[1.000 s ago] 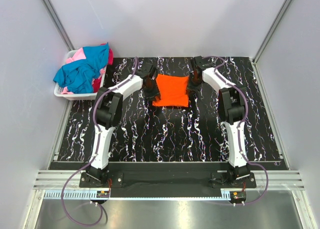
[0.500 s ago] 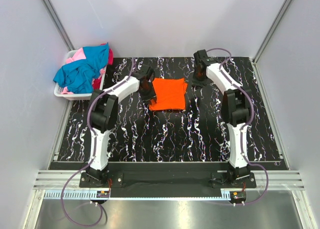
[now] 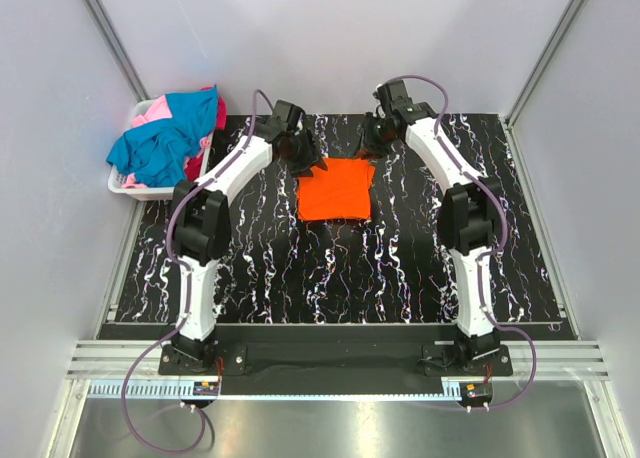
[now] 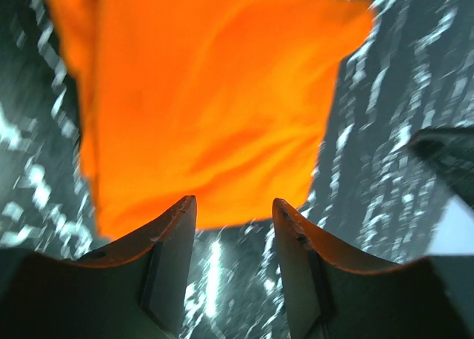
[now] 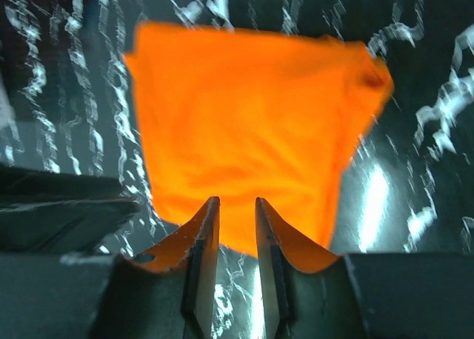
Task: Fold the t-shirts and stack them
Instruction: Fold the tshirt
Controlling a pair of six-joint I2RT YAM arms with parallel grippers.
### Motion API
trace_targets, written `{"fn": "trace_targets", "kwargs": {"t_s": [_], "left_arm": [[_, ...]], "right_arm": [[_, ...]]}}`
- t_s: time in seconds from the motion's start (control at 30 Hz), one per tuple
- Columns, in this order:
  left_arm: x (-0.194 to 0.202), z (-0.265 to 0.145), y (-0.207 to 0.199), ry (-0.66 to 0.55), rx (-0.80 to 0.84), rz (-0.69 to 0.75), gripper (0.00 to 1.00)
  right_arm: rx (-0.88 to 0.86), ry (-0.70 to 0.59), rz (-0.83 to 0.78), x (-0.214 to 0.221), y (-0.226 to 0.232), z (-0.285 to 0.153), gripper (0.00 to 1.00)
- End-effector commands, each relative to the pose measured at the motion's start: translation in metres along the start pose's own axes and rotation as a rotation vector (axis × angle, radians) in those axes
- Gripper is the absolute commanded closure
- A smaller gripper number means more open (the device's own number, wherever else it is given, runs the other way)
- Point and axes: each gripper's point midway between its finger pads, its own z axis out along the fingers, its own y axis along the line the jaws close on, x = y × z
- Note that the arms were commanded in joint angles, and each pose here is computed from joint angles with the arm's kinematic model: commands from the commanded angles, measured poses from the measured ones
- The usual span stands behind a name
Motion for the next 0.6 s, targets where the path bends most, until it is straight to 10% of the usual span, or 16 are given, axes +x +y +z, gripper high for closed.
{"fn": "trace_targets", "kwargs": {"t_s": [0.0, 0.57], "left_arm": [[-0.018, 0.016, -0.007, 0.01, 0.064, -0.05, 0.5], [-0.062, 0.07, 0.018, -0.131, 0.019, -0.067, 0.5]], "right_arm": [[-0.114, -0.006, -0.032, -0.016, 0.022, 0.009, 0.67], [-0.077, 0.104, -0.018, 0.008, -0.013, 0.084, 0.68]]}}
